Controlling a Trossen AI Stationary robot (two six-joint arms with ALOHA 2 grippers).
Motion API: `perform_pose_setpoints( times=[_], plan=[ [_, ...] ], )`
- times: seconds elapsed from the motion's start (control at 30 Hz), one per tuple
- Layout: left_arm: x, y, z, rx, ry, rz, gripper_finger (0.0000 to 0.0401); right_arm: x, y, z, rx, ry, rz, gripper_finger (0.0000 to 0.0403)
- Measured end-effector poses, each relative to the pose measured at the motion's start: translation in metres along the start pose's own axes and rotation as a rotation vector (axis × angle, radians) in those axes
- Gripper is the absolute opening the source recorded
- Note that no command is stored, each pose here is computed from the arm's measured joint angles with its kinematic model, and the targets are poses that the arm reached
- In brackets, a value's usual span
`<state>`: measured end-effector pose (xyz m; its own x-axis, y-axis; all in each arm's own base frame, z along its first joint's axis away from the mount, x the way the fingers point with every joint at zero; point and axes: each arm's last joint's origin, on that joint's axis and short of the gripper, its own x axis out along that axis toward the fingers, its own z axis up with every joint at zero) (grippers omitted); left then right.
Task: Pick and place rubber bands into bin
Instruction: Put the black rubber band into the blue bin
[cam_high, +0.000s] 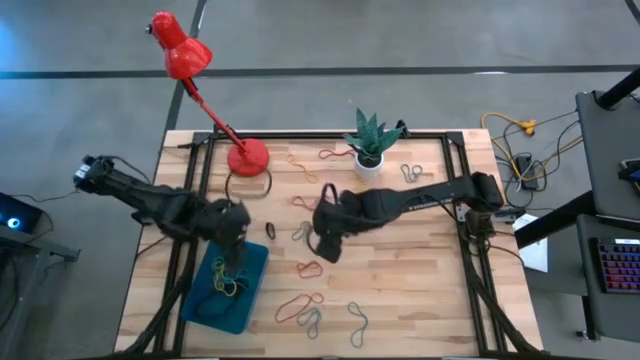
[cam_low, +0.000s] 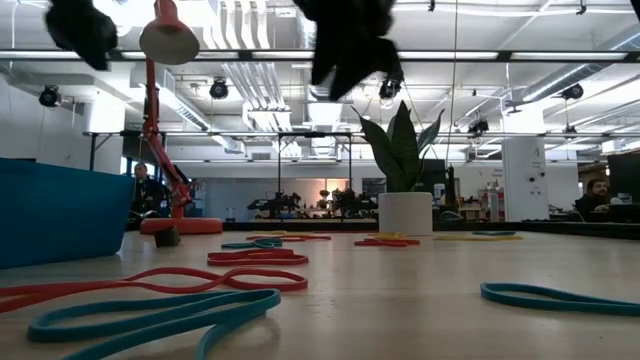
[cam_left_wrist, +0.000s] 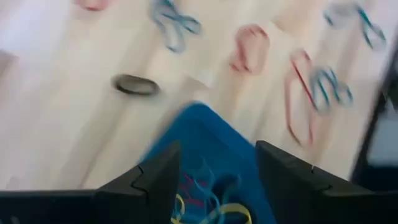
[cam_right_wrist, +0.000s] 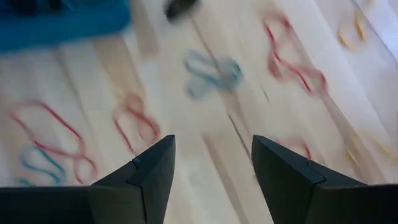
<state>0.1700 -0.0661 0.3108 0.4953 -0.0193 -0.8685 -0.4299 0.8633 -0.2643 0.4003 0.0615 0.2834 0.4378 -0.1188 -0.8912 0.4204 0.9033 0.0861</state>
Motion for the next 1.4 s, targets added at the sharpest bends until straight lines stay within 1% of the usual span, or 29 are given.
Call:
perform_pose_setpoints(
  times=[0.13, 0.2, 0.27, 0.33, 0.4, 0.47, 0.53, 0.57, 0.6, 0.67, 0.73, 0.8, 0.83, 0.9, 0.93, 1.03, 1.13, 1.27, 1.4],
  plan=[
    [0.007, 0.014, 0.024, -0.074, -0.062, 0.019, 0.0191, -0.008, 0.018, -0.03, -0.046, 0.101, -0.085, 0.0198],
    [0.012, 0.023, 0.037, -0.139, -0.076, 0.025, 0.0191, -0.014, 0.025, -0.048, -0.065, 0.144, -0.164, 0.0198],
    [0.019, 0.034, 0.049, -0.194, -0.08, 0.054, 0.0191, -0.019, 0.029, -0.065, -0.045, 0.204, -0.24, 0.0198],
    [0.027, 0.047, 0.061, -0.223, -0.08, 0.103, 0.0191, -0.023, 0.032, -0.082, 0.011, 0.248, -0.308, 0.0198],
    [0.037, 0.059, 0.072, -0.26, -0.07, 0.13, 0.0191, -0.028, 0.037, -0.098, 0.082, 0.261, -0.358, 0.0198],
    [0.047, 0.068, 0.081, -0.285, -0.04, 0.126, 0.0191, -0.033, 0.045, -0.113, 0.167, 0.243, -0.366, 0.0198],
    [0.059, 0.073, 0.086, -0.269, 0.01, 0.118, 0.0191, -0.036, 0.052, -0.127, 0.261, 0.221, -0.369, 0.0198],
    [0.065, 0.074, 0.088, -0.235, 0.041, 0.114, 0.0191, -0.037, 0.056, -0.134, 0.295, 0.213, -0.372, 0.0198],
    [0.072, 0.074, 0.089, -0.163, 0.078, 0.105, 0.0191, -0.038, 0.06, -0.14, 0.325, 0.204, -0.373, 0.0198],
    [0.085, 0.072, 0.088, 0.062, 0.156, 0.065, 0.0191, -0.039, 0.067, -0.153, 0.368, 0.188, -0.371, 0.0198],
    [0.096, 0.067, 0.082, 0.353, 0.245, 0.014, 0.0191, -0.039, 0.073, -0.167, 0.401, 0.177, -0.372, 0.0198],
    [0.101, 0.064, 0.077, 0.598, 0.313, -0.005, 0.0191, -0.038, 0.077, -0.179, 0.428, 0.172, -0.375, 0.0198],
    [0.103, 0.063, 0.075, 0.693, 0.334, 0.002, 0.0191, -0.038, 0.078, -0.184, 0.44, 0.176, -0.378, 0.0198],
    [0.107, 0.063, 0.077, 0.82, 0.332, 0.031, 0.0191, -0.038, 0.08, -0.193, 0.46, 0.181, -0.385, 0.0198],
    [0.11, 0.063, 0.078, 0.868, 0.322, 0.032, 0.0191, -0.038, 0.081, -0.195, 0.473, 0.183, -0.389, 0.0198],
    [0.118, 0.061, 0.085, 0.964, 0.263, 0.022, 0.0191, -0.038, 0.082, -0.201, 0.499, 0.182, -0.397, 0.0198],
    [0.131, 0.06, 0.088, 1.022, 0.241, 0.013, 0.0191, -0.037, 0.082, -0.202, 0.505, 0.181, -0.397, 0.0198],
    [0.15, 0.064, 0.084, 1.031, 0.333, 0.0, 0.0191, -0.036, 0.081, -0.202, 0.495, 0.183, -0.396, 0.0198],
    [0.157, 0.067, 0.076, 1.026, 0.444, -0.013, 0.0191, -0.035, 0.08, -0.203, 0.488, 0.185, -0.402, 0.0198]
  ],
)
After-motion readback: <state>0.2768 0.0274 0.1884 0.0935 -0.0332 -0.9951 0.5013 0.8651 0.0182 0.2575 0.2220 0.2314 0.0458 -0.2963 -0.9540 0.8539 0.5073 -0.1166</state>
